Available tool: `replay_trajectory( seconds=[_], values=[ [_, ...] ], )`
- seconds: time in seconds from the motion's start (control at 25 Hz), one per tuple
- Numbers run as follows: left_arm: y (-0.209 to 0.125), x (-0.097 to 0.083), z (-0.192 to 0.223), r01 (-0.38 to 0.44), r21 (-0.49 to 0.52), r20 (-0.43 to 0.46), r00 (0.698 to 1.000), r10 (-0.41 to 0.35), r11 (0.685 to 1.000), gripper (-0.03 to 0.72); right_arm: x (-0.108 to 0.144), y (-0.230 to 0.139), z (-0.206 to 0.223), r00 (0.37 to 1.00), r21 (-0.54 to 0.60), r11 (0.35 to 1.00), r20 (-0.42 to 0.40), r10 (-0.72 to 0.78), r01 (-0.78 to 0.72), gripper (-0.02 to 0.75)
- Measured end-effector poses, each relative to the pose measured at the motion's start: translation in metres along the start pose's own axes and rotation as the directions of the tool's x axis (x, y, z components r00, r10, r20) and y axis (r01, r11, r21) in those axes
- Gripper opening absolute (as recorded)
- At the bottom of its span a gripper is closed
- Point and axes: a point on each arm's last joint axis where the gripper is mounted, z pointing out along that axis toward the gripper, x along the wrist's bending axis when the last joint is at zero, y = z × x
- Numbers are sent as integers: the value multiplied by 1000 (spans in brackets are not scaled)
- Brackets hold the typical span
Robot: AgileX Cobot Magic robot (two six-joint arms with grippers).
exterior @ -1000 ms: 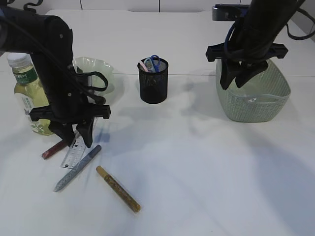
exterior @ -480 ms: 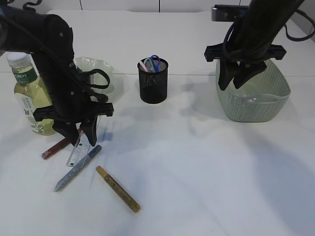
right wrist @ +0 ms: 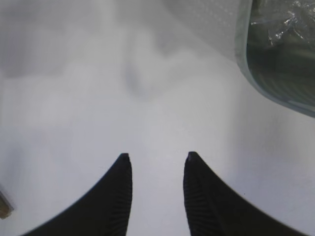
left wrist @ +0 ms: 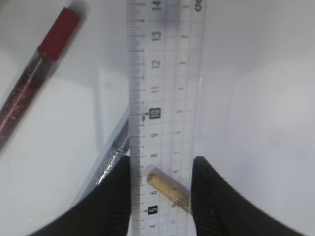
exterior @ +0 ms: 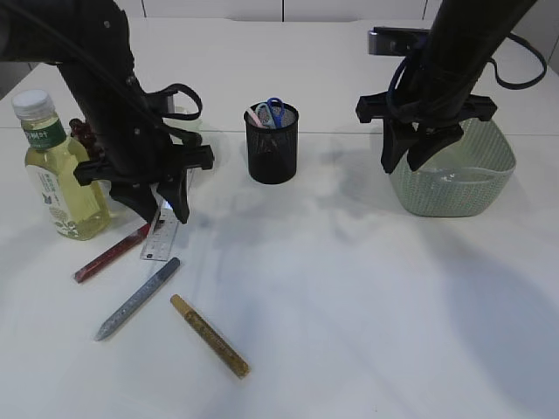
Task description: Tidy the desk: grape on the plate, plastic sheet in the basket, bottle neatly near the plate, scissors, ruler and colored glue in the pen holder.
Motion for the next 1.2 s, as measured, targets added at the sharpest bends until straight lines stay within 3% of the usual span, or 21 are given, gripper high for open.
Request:
replay_trajectory(
  seconds=[0.24,0.6,1.2],
  values=[
    [9,-10,-16,-19,-52,56,998,22,998,269,0,0,0,1000,0,1000,0,-4,4,291],
    [19,-34,-37,-97,-193,108,987,120,976,269,-10,1,-1,1000,-3,1000,16,10,-10,290],
    [38,-49,-48,-47,-404,212,967,143,913,269,-13,1,-1,1000,-4,1000,21,15,-15,290]
  ],
)
